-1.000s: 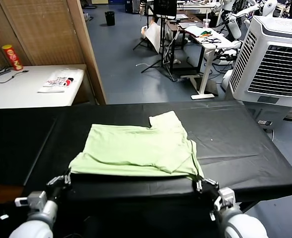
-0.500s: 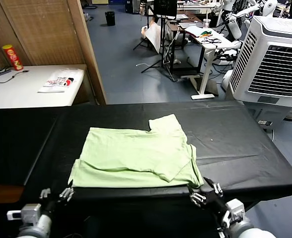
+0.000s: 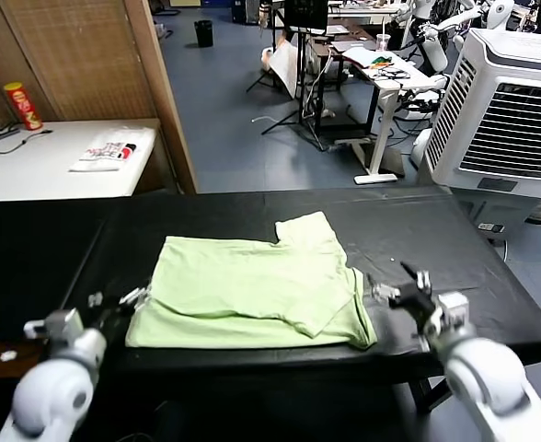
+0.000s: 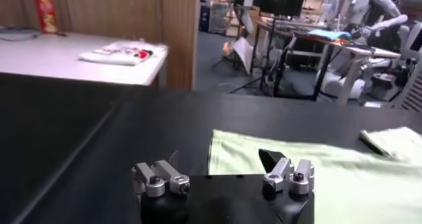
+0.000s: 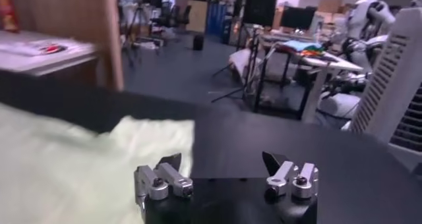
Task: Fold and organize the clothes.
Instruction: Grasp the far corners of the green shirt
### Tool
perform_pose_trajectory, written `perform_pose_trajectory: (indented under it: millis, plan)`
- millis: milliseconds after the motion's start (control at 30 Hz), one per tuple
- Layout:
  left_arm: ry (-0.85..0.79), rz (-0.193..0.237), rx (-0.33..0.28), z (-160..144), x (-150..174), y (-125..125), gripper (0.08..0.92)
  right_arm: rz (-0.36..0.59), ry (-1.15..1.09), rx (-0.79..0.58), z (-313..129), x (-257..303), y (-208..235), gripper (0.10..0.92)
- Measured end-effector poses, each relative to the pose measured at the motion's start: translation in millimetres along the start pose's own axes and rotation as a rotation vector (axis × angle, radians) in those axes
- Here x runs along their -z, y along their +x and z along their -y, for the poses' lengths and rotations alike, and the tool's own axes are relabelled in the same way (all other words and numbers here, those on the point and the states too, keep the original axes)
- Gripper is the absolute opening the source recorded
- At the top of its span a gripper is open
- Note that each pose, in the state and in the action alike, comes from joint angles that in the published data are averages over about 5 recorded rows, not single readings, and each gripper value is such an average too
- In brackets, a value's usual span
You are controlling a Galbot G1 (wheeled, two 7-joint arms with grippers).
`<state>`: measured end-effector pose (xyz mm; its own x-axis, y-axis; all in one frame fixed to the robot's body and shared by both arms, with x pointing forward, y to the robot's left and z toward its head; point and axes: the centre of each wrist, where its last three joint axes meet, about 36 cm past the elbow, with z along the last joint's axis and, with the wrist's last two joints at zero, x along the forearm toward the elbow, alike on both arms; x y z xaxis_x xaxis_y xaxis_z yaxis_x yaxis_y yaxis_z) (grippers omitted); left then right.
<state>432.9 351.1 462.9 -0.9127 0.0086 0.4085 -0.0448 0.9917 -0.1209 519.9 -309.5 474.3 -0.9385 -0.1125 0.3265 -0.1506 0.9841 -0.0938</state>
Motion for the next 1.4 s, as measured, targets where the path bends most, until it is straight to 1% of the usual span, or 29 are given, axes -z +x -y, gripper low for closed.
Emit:
perform_pose_trajectory:
  millis: [200, 400, 533, 667, 733, 800, 867, 933, 967, 1033, 1067, 1100, 1167, 1233, 1300, 1333, 1400]
  plan:
    - [-0.005, -0.054, -0.026, -4, 24, -52, 0.798, -0.063, -0.019, -0.016, -3, 6, -66, 0.798]
    - [-0.015, -0.087, -0.032, -3, 34, -100, 0.798, -0.098, -0.042, 0.041, -18, 5, -111, 0.798]
    - [-0.016, -0.112, -0.022, -5, 33, -121, 0.798, -0.129, -0.048, 0.086, -35, 4, -131, 0.798]
    - [-0.012, -0.136, -0.012, -7, 29, -134, 0.798, -0.155, -0.043, 0.115, -51, 2, -145, 0.796]
    - [-0.011, -0.145, -0.013, -7, 27, -137, 0.798, -0.167, -0.049, 0.125, -58, 0, -151, 0.767]
    - [-0.008, -0.15, -0.015, -7, 25, -140, 0.797, -0.178, -0.057, 0.13, -63, -2, -155, 0.71]
    - [-0.006, -0.151, -0.019, -7, 25, -141, 0.789, -0.187, -0.064, 0.135, -67, -4, -157, 0.62]
    - [-0.004, -0.149, -0.022, -7, 25, -143, 0.746, -0.193, -0.07, 0.137, -70, -5, -159, 0.523]
    - [-0.004, -0.147, -0.025, -7, 25, -143, 0.708, -0.195, -0.074, 0.137, -70, -6, -160, 0.456]
    - [-0.002, -0.146, -0.03, -8, 25, -145, 0.606, -0.199, -0.082, 0.136, -71, -7, -162, 0.356]
    - [0.0, -0.146, -0.033, -8, 25, -145, 0.572, -0.201, -0.086, 0.136, -72, -8, -162, 0.292]
    - [0.001, -0.147, -0.036, -8, 24, -146, 0.505, -0.202, -0.088, 0.136, -73, -9, -162, 0.245]
    - [0.003, -0.15, -0.04, -9, 23, -147, 0.405, -0.203, -0.091, 0.138, -74, -10, -163, 0.17]
    - [0.006, -0.153, -0.044, -9, 22, -147, 0.27, -0.199, -0.093, 0.138, -75, -12, -162, 0.14]
    - [0.007, -0.151, -0.047, -9, 22, -148, 0.179, -0.187, -0.096, 0.136, -75, -12, -162, 0.129]
    - [0.008, -0.148, -0.048, -9, 22, -148, 0.151, -0.178, -0.098, 0.135, -75, -13, -161, 0.128]
    - [0.009, -0.137, -0.049, -9, 22, -148, 0.127, -0.158, -0.1, 0.134, -74, -14, -160, 0.126]
